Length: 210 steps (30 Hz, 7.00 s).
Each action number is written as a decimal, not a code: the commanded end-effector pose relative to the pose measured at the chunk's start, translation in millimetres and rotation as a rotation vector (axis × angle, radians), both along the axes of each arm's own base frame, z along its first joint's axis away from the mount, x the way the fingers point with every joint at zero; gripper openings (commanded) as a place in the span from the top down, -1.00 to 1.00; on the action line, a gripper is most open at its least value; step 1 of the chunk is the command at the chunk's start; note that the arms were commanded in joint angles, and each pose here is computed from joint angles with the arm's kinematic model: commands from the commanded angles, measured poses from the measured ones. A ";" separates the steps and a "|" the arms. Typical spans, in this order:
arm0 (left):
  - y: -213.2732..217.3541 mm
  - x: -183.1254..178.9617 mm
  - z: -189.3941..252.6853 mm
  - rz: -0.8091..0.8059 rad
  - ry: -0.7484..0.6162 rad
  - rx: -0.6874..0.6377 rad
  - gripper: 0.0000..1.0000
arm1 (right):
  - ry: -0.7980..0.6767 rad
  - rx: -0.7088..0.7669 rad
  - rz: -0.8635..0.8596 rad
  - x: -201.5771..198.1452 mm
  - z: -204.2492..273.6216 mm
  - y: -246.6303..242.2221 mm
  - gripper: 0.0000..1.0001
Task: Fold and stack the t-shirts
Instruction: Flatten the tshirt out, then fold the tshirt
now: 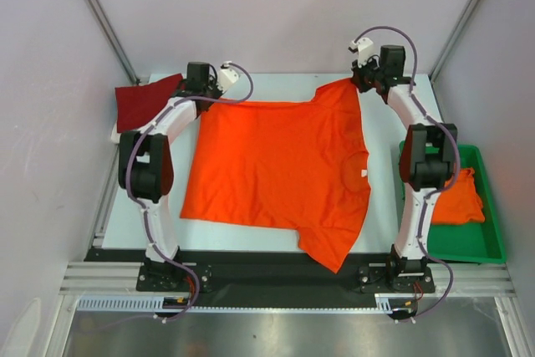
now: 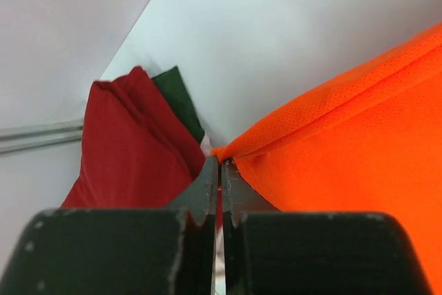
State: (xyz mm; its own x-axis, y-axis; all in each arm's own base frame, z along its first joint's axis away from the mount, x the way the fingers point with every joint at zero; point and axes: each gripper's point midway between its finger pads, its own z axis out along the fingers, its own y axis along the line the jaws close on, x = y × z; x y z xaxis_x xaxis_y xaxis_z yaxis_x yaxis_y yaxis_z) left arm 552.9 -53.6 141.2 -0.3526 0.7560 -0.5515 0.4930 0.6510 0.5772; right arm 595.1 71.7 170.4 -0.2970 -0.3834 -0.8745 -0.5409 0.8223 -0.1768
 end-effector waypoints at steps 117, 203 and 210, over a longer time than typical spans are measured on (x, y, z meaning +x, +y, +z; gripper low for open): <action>4.6 -21.5 -114.6 0.184 0.464 -0.206 0.11 | 0.483 -0.019 -0.227 -72.2 -132.8 -34.1 0.17; 17.2 -196.3 -50.4 0.192 0.172 -0.079 -0.72 | 0.229 -0.576 1.202 -407.5 -147.3 53.4 0.48; 26.4 -228.1 -63.0 0.256 0.345 -0.224 -0.50 | 0.231 -0.578 1.158 -404.6 -141.0 53.6 1.00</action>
